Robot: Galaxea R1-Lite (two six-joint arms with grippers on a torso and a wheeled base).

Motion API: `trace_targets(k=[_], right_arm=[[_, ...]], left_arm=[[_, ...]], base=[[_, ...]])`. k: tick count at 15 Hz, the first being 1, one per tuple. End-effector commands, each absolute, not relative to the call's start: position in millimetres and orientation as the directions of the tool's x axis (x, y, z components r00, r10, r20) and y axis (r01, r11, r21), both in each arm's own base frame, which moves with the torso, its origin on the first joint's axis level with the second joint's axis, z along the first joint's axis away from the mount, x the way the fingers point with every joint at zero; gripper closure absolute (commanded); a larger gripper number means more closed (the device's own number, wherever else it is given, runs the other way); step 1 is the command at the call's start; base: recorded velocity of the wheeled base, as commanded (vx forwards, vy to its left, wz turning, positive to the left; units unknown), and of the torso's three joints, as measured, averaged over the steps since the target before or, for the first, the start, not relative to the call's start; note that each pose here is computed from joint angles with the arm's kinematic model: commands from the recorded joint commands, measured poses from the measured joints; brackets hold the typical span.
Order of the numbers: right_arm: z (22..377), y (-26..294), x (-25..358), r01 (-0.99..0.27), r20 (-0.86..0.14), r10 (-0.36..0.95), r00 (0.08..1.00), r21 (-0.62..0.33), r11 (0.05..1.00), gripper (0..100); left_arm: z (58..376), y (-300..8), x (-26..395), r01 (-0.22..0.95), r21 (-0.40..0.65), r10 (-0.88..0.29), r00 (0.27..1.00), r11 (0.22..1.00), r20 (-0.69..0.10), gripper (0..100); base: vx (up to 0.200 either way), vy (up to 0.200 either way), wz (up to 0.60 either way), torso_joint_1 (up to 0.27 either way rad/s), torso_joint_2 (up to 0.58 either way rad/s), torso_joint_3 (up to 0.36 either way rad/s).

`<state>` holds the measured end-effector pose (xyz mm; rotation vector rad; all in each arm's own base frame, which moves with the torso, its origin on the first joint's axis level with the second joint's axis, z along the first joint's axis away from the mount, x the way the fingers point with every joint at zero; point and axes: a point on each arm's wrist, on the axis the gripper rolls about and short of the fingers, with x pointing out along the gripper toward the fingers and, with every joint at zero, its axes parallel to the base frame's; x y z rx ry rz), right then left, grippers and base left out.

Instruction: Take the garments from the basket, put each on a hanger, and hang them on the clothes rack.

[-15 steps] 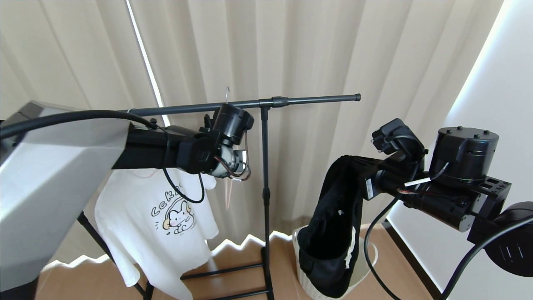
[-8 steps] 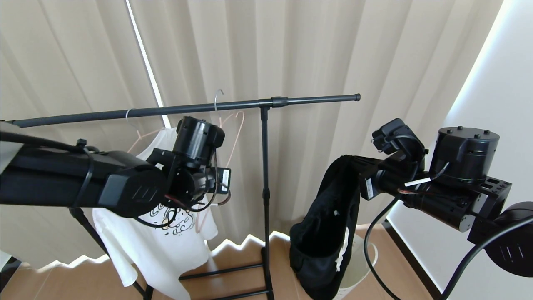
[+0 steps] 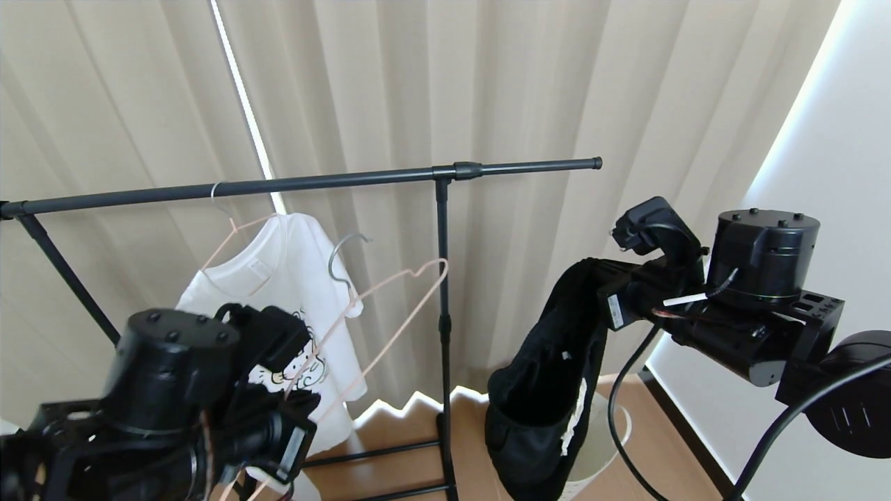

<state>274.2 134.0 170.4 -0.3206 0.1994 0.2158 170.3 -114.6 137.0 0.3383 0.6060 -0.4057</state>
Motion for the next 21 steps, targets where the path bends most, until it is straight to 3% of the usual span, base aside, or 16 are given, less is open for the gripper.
trace_targets(k=[1,3,5,21], right_arm=[[167.5,148.0,287.2,-0.116,-0.221,0.040,0.974,-0.341,0.933,100],[165.6,152.7,292.5,-0.032,-0.209,-0.048,0.977,-0.362,0.932,100],[165.5,152.4,292.0,-0.031,-0.209,-0.048,0.977,-0.361,0.932,100],[166.0,185.0,260.5,-0.150,-0.213,0.075,0.974,-0.363,0.920,100]], left_arm=[[128.5,-81.8,124.8,0.619,0.214,-0.428,0.713,0.755,-0.555,100],[119.3,-77.3,115.3,0.698,0.241,-0.486,0.665,0.674,-0.568,100],[119.7,-79.0,115.5,0.721,0.229,-0.514,0.645,0.654,-0.566,100],[108.2,-128.6,168.1,0.740,0.164,-0.568,0.621,0.653,-0.540,100]], base=[[0.000,0.000,0.00,0.000,0.00,0.000],[0.000,0.000,0.00,0.000,0.00,0.000],[0.000,0.000,0.00,0.000,0.00,0.000],[0.000,0.000,0.00,0.000,0.00,0.000]])
